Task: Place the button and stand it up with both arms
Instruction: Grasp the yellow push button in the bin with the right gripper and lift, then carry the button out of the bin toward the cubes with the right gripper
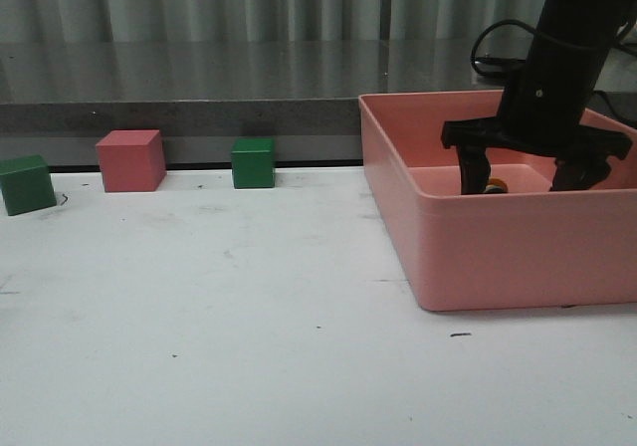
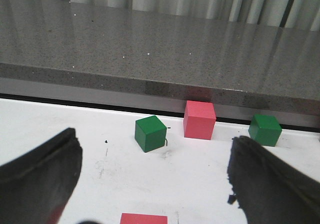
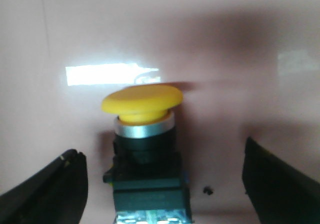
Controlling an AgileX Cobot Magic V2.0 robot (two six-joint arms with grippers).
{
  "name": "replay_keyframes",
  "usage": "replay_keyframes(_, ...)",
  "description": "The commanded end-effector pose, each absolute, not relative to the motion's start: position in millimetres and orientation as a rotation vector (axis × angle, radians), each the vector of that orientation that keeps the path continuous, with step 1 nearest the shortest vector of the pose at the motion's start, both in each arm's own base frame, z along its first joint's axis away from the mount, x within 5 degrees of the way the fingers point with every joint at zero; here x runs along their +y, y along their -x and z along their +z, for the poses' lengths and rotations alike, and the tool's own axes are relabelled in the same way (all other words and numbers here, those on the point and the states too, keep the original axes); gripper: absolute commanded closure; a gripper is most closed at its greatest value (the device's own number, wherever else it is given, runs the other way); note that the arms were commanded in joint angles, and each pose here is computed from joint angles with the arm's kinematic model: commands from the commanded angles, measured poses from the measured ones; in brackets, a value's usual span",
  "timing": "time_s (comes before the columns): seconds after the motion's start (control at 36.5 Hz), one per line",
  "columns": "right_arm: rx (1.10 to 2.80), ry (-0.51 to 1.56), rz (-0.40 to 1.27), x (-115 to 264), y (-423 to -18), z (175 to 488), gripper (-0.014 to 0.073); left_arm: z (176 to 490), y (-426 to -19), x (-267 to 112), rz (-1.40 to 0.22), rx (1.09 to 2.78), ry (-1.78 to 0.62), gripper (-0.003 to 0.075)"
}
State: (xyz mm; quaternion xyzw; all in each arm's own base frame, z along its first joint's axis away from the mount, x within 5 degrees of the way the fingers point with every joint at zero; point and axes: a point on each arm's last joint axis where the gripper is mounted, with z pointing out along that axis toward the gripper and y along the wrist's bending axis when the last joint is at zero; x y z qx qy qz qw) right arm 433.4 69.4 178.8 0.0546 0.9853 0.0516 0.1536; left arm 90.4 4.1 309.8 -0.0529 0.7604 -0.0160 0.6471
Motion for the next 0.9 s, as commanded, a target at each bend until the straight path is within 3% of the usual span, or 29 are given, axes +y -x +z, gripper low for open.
replay_keyframes(0.0,2.729,-0.148,0.159,67,-438,209,-0.0045,329,-92,5,-0.035,1.62,0.119,0.0156)
replay_keyframes(0.08,2.742,-0.148,0.157,67,-438,206,-0.0004,329,-92,5,-0.035,1.62,0.119,0.0156)
replay_keyframes(0.27,2.74,-0.148,0.157,67,-438,208,0.0289,329,-92,5,-0.035,1.62,0.119,0.0156)
replay_keyframes(0.36,2.737,-0.146,0.158,67,-437,211,0.0358,329,-92,5,-0.035,1.62,0.119,0.0156)
replay_keyframes(0.49,2.719,-0.143,0.163,67,-433,224,0.0361,328,-92,5,-0.036,1.623,0.119,0.0156)
replay_keyframes(0.88,2.606,-0.049,0.216,85,-387,314,0.0361,328,-92,5,-0.036,1.623,0.119,0.0156)
